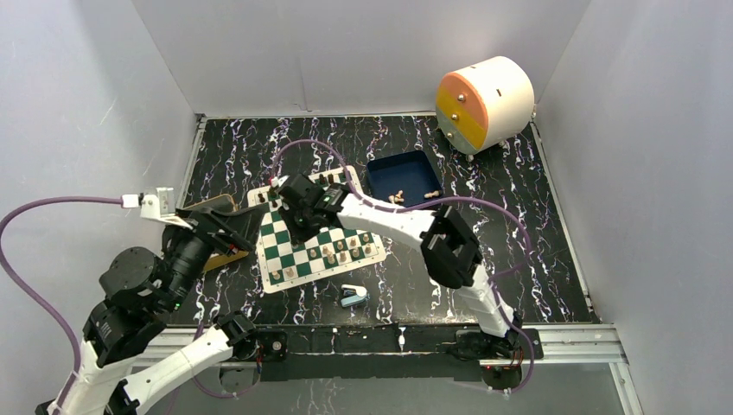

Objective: Set up the chess pieces on the board
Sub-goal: Place the chess piece on the chessboard, then adjust the chess piece on the chessboard, then adjust the storage box at the center of the board.

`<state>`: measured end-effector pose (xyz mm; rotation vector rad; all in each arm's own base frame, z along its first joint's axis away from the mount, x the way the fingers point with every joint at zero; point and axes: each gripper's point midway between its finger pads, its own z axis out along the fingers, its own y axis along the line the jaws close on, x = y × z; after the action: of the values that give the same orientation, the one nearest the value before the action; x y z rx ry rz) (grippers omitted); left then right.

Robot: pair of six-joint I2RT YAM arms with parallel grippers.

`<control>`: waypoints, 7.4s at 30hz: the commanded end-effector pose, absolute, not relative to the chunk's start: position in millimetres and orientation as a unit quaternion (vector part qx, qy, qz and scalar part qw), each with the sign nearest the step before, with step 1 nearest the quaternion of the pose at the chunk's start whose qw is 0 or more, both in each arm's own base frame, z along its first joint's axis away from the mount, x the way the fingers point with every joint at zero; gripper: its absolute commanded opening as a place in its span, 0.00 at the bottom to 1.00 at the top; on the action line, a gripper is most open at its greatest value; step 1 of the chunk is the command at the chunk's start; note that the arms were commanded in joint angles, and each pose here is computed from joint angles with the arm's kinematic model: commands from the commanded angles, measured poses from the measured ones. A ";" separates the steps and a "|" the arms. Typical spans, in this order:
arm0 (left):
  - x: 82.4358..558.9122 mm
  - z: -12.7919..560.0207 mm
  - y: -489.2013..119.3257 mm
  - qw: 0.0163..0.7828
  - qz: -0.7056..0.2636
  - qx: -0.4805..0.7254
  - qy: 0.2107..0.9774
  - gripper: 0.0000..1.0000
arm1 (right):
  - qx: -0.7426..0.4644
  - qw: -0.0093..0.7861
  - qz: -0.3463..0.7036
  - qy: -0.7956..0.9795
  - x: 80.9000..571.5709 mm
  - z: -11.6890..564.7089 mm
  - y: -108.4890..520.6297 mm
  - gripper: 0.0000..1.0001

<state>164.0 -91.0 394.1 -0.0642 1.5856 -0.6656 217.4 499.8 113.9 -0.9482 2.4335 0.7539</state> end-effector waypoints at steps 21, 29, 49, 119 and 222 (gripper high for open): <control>148.8 404.3 -53.2 0.664 -0.295 -0.094 0.681 0.91 | -0.367 0.176 0.190 0.893 207.3 70.6 511.1 0.13; 148.5 403.7 -54.3 0.661 -0.292 -0.088 0.686 0.92 | -0.368 0.168 0.192 0.894 205.9 62.1 514.2 0.19; 156.4 386.6 -63.1 0.650 -0.267 -0.069 0.708 0.92 | -0.359 0.218 0.205 0.884 221.7 110.3 514.7 0.36; 238.7 33.5 -105.9 0.190 -0.024 0.048 0.980 0.21 | -0.185 0.511 0.204 0.814 266.2 250.7 252.4 0.49; 263.4 167.2 -126.2 0.452 -0.129 0.123 0.874 0.79 | -0.643 0.381 0.140 0.650 508.7 120.6 267.9 0.67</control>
<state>263.3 -127.4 163.5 0.3004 2.1887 -0.3173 513.8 262.9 115.6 -1.5564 1.7274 0.3290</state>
